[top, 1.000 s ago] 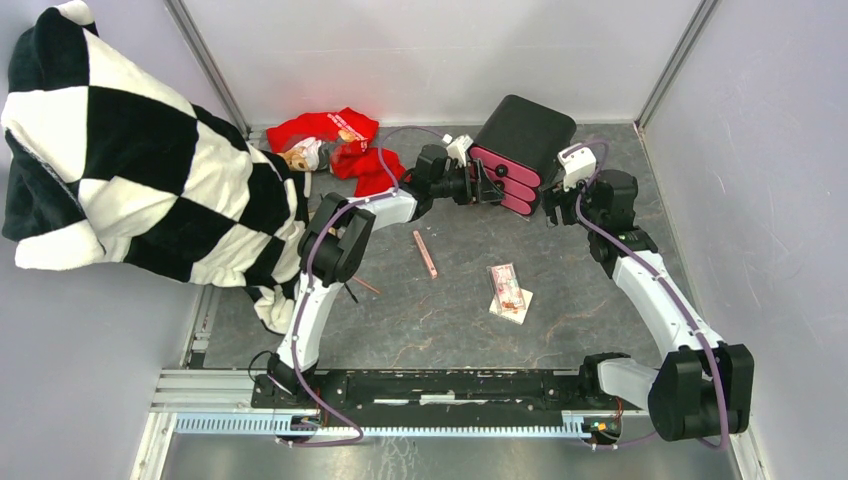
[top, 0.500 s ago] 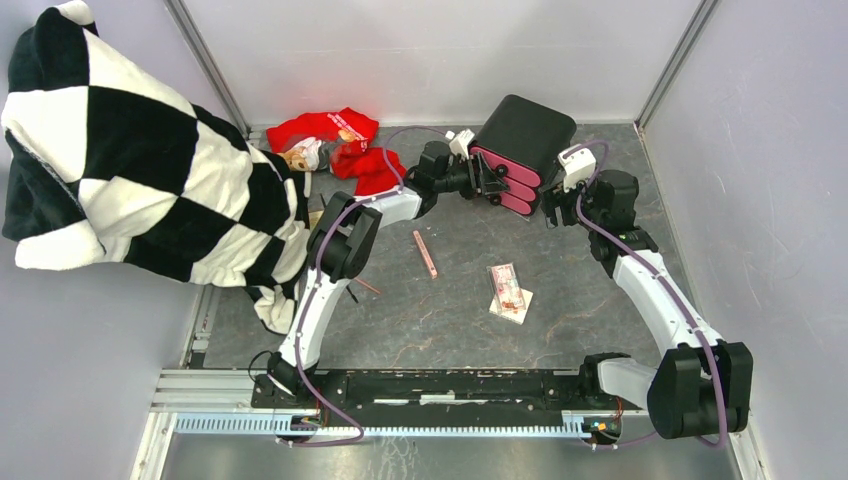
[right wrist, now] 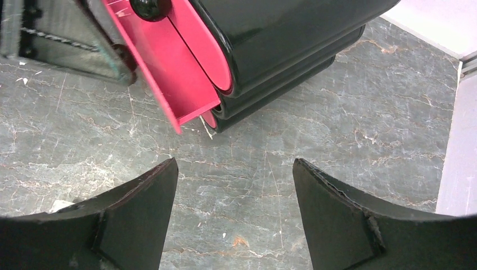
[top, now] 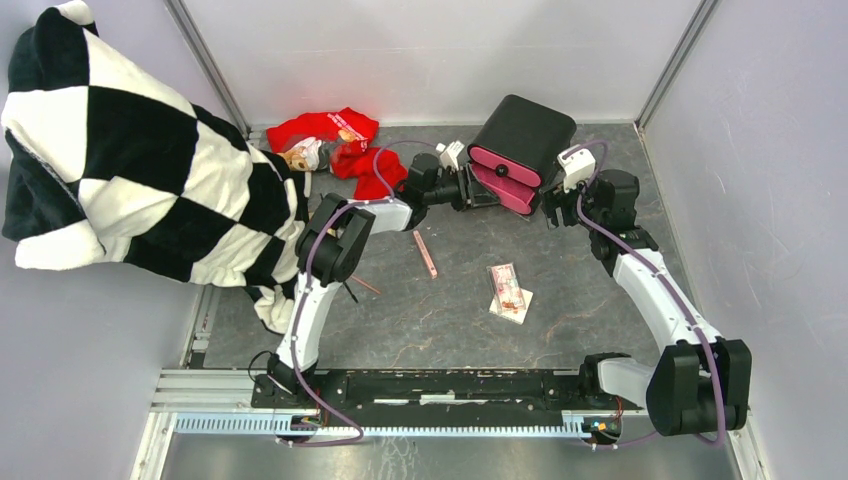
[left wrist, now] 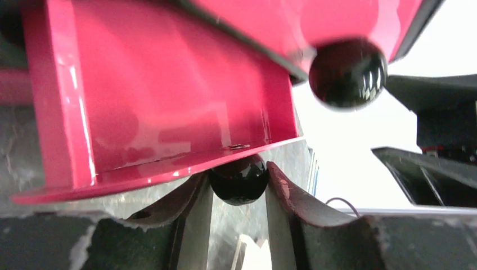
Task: Organize the makeup
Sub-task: Open the drawer in the storage box.
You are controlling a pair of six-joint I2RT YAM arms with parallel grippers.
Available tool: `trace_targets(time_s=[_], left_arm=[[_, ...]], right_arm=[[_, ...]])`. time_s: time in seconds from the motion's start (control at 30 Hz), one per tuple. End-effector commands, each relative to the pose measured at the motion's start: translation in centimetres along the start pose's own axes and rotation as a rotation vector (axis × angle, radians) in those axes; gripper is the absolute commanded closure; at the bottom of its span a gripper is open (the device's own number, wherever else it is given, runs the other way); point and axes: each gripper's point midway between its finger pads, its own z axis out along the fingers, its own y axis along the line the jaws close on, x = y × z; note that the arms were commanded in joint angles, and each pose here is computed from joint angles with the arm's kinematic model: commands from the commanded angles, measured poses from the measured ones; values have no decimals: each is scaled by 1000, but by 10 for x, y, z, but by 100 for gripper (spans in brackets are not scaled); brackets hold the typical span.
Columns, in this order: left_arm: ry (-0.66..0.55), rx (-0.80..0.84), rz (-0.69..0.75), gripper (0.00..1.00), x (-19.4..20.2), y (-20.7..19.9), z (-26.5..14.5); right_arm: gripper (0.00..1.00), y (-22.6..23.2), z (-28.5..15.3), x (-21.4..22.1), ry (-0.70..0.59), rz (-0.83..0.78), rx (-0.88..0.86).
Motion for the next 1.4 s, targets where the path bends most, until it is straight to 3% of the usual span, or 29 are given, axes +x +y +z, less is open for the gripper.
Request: trace_targets(time_s=[0.0, 0.43, 0.57, 0.73, 1.0, 1.17, 1.37], left_arm=[[3, 67, 17, 70, 1, -41, -29], [45, 20, 23, 62, 48, -40, -76], [59, 11, 39, 50, 55, -38, -82], [89, -14, 98, 28, 64, -37, -92], [184, -82, 350, 8, 75, -30, -123], [245, -160, 593, 1, 81, -22, -152], [322, -327, 817, 0, 83, -1, -192]], right_arm=[[18, -2, 2, -6, -26, -27, -3], [18, 3, 6, -1, -15, -38, -41], [18, 6, 7, 0, -12, -39, -55], [18, 7, 8, 1, -10, -44, -65], [18, 10, 4, -4, -36, -71, -83], [18, 12, 4, -6, -46, -87, -95], [17, 20, 8, -1, -33, -87, -142]])
